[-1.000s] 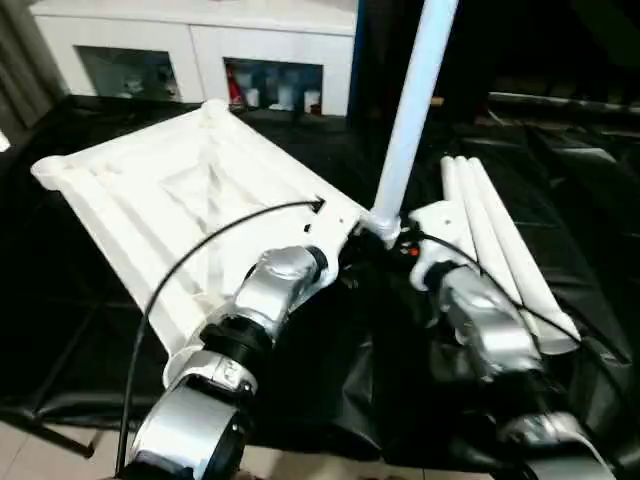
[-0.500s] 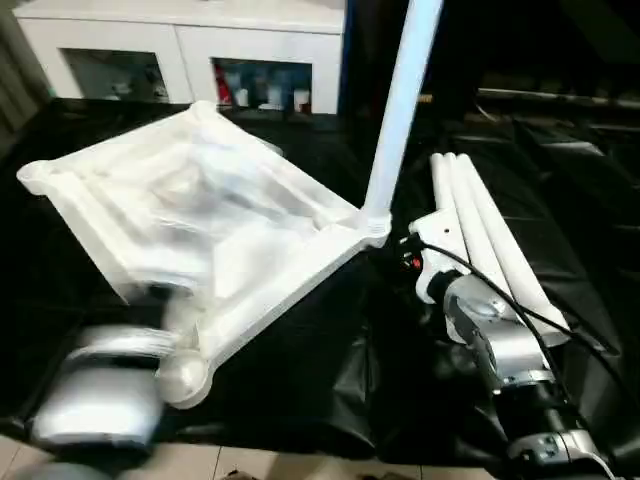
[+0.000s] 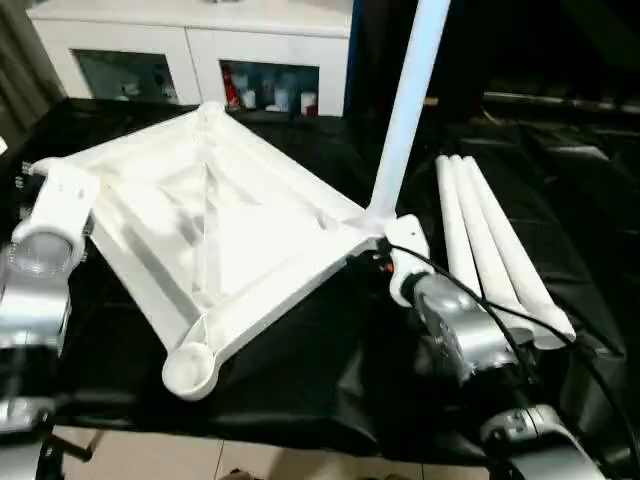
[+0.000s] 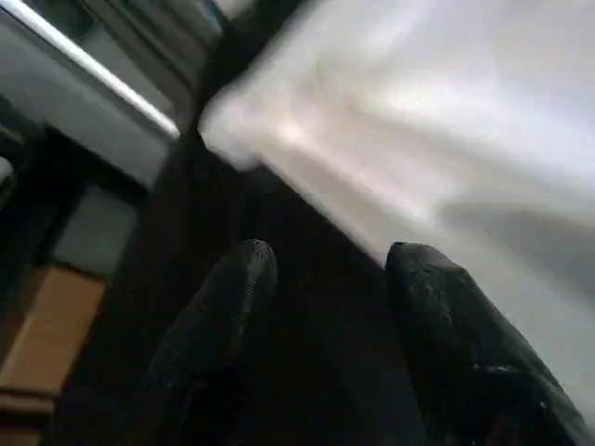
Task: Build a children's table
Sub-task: Rotate table base
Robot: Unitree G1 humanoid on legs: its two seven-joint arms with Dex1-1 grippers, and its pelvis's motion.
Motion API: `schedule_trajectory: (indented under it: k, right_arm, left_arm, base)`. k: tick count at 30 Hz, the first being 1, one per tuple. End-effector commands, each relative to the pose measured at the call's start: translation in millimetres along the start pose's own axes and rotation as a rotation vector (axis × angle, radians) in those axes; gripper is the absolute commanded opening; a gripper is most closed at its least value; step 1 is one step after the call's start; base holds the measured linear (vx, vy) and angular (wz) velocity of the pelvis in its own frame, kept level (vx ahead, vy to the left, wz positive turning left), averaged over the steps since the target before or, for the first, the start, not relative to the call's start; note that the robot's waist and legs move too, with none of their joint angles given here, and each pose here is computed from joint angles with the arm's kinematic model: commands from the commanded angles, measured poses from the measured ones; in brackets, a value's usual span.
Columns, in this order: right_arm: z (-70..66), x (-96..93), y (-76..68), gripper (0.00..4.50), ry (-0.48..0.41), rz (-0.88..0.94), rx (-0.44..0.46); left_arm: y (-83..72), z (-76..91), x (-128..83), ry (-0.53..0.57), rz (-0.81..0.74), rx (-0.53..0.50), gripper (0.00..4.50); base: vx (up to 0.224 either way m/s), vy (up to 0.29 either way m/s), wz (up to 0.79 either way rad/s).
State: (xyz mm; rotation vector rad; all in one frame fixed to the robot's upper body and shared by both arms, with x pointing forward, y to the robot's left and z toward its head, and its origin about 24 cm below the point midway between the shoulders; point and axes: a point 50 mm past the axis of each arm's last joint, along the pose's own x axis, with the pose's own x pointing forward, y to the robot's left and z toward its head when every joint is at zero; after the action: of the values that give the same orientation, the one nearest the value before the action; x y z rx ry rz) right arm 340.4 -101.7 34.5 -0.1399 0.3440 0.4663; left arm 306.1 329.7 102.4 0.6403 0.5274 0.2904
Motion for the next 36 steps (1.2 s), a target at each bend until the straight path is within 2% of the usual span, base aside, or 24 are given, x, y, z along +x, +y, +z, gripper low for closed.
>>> schedule_trajectory:
  k: [1,3,7,10,11,12,14,19,22,26,31,33,35,36]
  right_arm:
    - [5.4,3.2,0.1,3.86,-0.017,-0.004,-0.012]
    - [7.4,7.7,-2.0,3.86,-0.019,-0.014,-0.017]
    - [8.3,10.5,-4.6,3.86,-0.019,-0.024,-0.014]
    - [7.9,12.2,-4.9,3.86,-0.022,-0.023,-0.003]
    - [7.8,12.3,-4.9,3.86,-0.023,-0.022,-0.002]
    - [7.8,12.6,-4.4,3.86,-0.029,-0.019,0.013]
    - [8.4,13.3,-3.7,3.86,-0.040,-0.013,0.033]
    - [13.5,14.4,0.3,3.86,-0.079,0.012,0.056]
    - [16.9,13.1,-0.6,3.86,-0.092,0.010,0.053]
    - [24.5,7.8,-9.0,3.86,-0.082,-0.026,0.035]
    - [36.9,-10.9,-34.8,3.86,-0.036,-0.094,0.043]
    - [38.9,-14.1,-39.4,3.86,-0.033,-0.110,0.043]
    - [46.2,-25.7,-59.9,3.86,-0.015,-0.202,0.037]
    - [46.2,-25.7,-59.9,3.86,-0.015,-0.202,0.037]
  left_arm:
    - [-1.7,0.8,-2.8,0.014,-0.027,0.031,2.27]
    - [0.3,-5.8,-5.4,0.042,-0.010,0.044,2.27]
    - [-1.1,-8.4,-6.5,0.055,-0.028,0.059,2.27]
    - [-23.4,-13.4,-11.8,0.105,-0.194,0.053,2.27]
    - [-26.4,-14.1,-12.6,0.112,-0.215,0.054,2.27]
    - [-41.8,-17.7,-17.6,0.133,-0.320,0.075,2.27]
    - [-55.8,-18.2,-22.3,0.134,-0.399,0.055,2.27]
    - [-86.8,-3.6,-33.4,0.082,-0.584,-0.006,2.27]
    - [-94.6,2.2,-36.1,0.062,-0.615,-0.014,2.27]
    - [-107.1,10.7,-38.5,0.035,-0.638,-0.013,2.27]
    - [-127.6,26.2,-35.2,-0.036,-0.603,-0.019,2.27]
    - [-130.1,29.2,-34.4,-0.053,-0.591,-0.020,2.27]
    - [-143.8,40.2,-36.1,-0.098,-0.607,-0.046,2.27]
    - [-143.8,40.2,-36.1,-0.098,-0.607,-0.046,2.27]
  base:
    - [0.000,0.000,0.00]
    - [0.000,0.000,0.00]
    - [0.000,0.000,0.00]
    - [0.000,0.000,0.00]
    - [0.000,0.000,0.00]
    - [0.000,0.000,0.00]
    - [0.000,0.000,0.00]
    - [0.000,0.000,0.00]
    - [0.000,0.000,0.00]
    - [0.000,0.000,0.00]
    - [0.000,0.000,0.00]
    - [0.000,0.000,0.00]
    - [0.000,0.000,0.00]
    - [0.000,0.000,0.00]
